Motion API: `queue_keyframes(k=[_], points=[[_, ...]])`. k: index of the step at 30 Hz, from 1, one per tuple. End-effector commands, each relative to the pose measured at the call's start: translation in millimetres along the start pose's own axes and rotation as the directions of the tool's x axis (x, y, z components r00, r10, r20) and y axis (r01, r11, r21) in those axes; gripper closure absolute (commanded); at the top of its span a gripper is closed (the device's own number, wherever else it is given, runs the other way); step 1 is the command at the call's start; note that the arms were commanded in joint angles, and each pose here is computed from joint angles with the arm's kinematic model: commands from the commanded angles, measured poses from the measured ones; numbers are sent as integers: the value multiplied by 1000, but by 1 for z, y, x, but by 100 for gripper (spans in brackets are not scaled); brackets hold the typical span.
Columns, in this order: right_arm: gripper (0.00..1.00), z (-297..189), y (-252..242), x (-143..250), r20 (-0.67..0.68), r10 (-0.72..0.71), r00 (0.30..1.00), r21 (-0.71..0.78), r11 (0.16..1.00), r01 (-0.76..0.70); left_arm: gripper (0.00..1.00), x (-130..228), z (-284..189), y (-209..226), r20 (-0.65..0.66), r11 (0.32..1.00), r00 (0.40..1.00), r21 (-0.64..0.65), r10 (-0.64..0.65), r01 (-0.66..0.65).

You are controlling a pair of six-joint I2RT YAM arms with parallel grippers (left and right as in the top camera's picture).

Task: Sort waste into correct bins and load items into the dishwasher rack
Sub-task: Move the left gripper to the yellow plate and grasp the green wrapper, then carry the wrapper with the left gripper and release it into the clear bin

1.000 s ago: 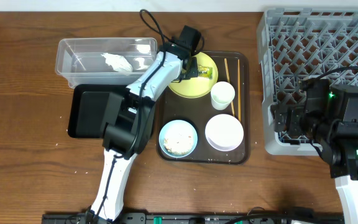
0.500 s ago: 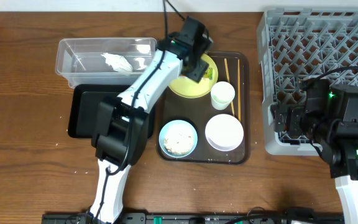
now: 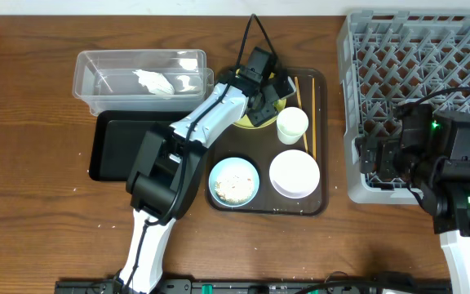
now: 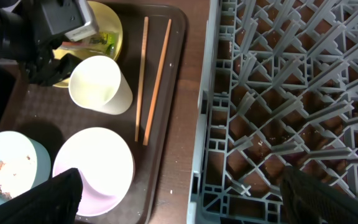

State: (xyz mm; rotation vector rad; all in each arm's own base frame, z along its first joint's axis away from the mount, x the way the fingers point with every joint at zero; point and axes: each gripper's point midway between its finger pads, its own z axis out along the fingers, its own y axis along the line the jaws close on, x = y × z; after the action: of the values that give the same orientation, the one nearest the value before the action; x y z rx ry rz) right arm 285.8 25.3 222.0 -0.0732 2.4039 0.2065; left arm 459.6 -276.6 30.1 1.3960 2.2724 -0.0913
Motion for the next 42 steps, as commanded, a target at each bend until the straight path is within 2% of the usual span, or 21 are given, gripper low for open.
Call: queue_keyframes(k=[1,9,13,14,15,18,21,25,29,32,36,40,42], points=[[1,-6,8,-7,24,-31,999,-21,999,31,37,4,12,2,3,1000,1000,-3,23,-23],[1,-6,8,-6,17,-29,999,-21,999,30,38,10,39,7,0,1000,1000,-29,2,-2],[1,-6,8,-6,17,-30,999,-21,999,30,45,13,42,7,-5,1000,1000,-27,0,0],[1,-6,8,-6,18,-30,999,-21,999,30,50,12,42,7,-1,1000,1000,-29,1,-1],[1,-6,8,-6,17,-30,999,-21,999,30,59,10,42,8,4,999,1000,-32,1,-1],[1,-6,8,-6,17,-30,999,-21,999,30,93,8,42,10,14,999,1000,-39,2,-2],[1,-6,8,-6,18,-30,999,-21,999,30,94,7,41,11,17,999,999,-47,-28,29],[1,-6,8,-8,25,-31,999,-21,999,31,94,-3,23,36,52,956,967,-145,-251,256],[1,-6,8,-10,35,-33,999,-20,999,33,94,-29,-32,62,171,884,896,-167,-410,436],[1,-6,8,-10,36,-33,999,-20,999,33,94,-46,-87,78,267,850,853,-168,-449,500],[1,-6,8,-11,39,-33,999,-20,999,34,94,-59,-156,93,371,830,819,-183,-439,527],[1,-6,8,-13,47,-34,998,-20,999,35,94,-56,-198,105,421,810,795,-202,-437,551],[1,-6,8,-14,50,-35,998,-20,999,36,94,-45,-207,118,429,772,770,-221,-473,596]])
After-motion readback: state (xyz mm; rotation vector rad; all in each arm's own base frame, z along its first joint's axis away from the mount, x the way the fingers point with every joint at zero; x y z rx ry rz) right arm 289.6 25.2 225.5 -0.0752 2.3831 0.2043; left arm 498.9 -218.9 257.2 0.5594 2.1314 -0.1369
